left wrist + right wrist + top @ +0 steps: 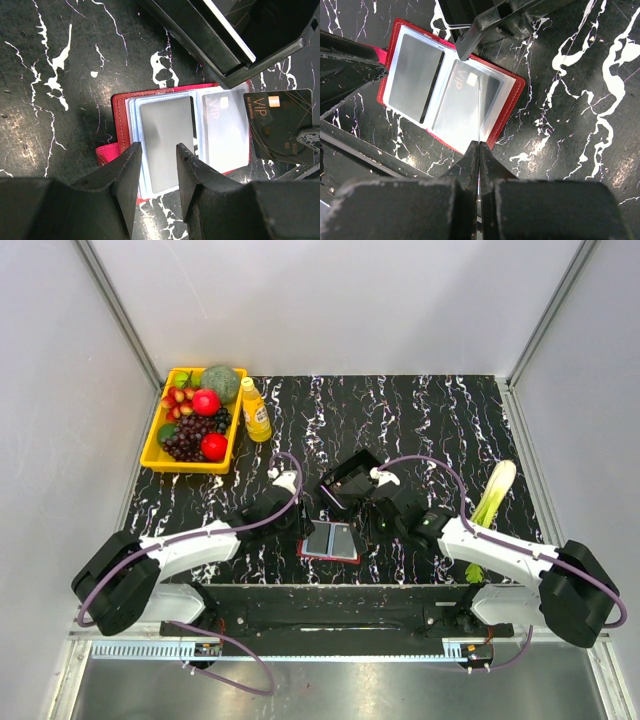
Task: Put the credit cards into the card holder
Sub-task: Turn over the card slot in the card holder.
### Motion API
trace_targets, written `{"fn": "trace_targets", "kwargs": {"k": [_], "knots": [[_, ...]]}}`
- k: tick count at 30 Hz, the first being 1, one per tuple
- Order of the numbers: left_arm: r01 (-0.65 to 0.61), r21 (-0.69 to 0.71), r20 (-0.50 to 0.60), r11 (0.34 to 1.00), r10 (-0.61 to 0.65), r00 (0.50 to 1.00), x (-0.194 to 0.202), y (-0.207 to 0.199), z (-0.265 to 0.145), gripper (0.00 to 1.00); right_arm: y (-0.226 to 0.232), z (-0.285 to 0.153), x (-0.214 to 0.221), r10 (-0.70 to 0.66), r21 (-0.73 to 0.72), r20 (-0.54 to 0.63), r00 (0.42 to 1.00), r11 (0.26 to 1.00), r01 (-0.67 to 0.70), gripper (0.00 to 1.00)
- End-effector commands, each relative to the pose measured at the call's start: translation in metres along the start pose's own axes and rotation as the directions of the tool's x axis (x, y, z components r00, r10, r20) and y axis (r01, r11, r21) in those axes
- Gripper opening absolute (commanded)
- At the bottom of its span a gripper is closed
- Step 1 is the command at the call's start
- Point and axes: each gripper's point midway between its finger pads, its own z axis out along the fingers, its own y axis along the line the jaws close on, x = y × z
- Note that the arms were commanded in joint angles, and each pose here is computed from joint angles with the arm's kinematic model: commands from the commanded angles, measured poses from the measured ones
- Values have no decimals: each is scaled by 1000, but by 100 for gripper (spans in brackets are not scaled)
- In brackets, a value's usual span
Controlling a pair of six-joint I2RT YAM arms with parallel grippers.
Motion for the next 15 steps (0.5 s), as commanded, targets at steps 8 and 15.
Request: {"fn": "trace_targets", "kwargs": {"k": [8,15], "knots": [[11,44,-21,999,-11,1000,1,-12,14,37,9,2,-8,6,-31,26,1000,1000,-5,0],[15,55,-10,998,-15,1000,0,-14,10,36,7,5,-4,6,-21,13,1000,1000,-6,0]]}}
